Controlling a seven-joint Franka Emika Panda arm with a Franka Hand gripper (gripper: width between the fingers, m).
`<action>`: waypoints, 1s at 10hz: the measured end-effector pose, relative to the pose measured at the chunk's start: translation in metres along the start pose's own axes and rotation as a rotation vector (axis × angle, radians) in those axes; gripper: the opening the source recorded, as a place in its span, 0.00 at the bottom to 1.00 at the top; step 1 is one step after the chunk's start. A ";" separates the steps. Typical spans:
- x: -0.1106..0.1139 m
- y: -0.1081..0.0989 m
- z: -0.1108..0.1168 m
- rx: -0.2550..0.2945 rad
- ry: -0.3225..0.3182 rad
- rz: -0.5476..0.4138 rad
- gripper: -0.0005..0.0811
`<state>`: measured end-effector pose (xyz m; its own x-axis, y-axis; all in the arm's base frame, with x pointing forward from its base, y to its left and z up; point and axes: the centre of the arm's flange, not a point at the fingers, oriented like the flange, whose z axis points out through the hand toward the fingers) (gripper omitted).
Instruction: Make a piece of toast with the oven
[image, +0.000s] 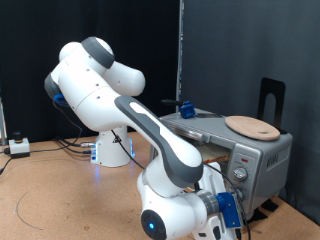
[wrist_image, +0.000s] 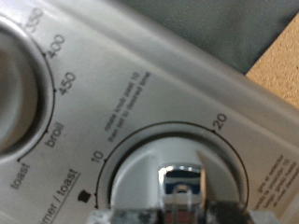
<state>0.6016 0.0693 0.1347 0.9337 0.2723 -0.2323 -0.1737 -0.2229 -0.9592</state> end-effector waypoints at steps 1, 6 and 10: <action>0.000 0.000 0.000 0.001 0.002 -0.005 0.12; 0.000 0.000 0.000 0.002 0.003 0.011 0.12; -0.002 -0.003 0.010 0.009 -0.016 0.036 0.34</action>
<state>0.5972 0.0790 0.1366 0.9218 0.2793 -0.2690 -0.2099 -0.2240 -0.9517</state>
